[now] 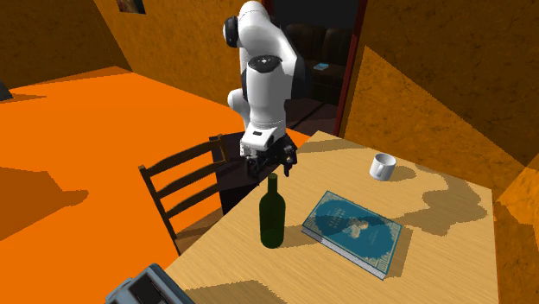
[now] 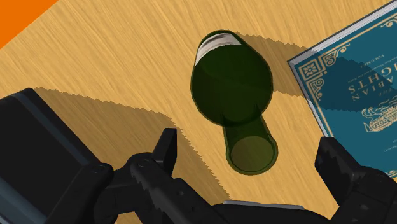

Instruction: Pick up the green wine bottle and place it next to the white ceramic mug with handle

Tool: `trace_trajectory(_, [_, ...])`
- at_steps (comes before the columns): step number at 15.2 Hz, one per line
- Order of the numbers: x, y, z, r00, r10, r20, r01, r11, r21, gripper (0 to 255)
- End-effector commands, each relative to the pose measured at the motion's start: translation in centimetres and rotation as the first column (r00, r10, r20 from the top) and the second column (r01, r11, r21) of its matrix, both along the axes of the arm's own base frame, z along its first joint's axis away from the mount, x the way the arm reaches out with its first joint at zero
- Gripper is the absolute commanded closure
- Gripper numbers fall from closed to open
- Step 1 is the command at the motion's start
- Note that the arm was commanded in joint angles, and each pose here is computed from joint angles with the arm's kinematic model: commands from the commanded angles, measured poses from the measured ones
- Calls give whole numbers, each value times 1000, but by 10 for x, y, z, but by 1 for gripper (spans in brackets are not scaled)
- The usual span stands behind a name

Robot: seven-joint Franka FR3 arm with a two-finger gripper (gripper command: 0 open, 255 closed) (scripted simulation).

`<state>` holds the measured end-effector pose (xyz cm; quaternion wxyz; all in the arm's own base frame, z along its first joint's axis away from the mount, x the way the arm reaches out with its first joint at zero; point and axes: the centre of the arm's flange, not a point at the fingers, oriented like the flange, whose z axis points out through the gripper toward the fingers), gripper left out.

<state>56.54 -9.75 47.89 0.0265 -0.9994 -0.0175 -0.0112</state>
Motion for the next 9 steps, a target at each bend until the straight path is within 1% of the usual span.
trace_trajectory(1, [1,1,-11,1000,0,1,0,1000,0,0])
trace_trajectory(3, [1,1,-19,1000,0,1,0,1000,0,0])
trace_trajectory(9, [1,1,-19,1000,0,1,0,1000,0,0])
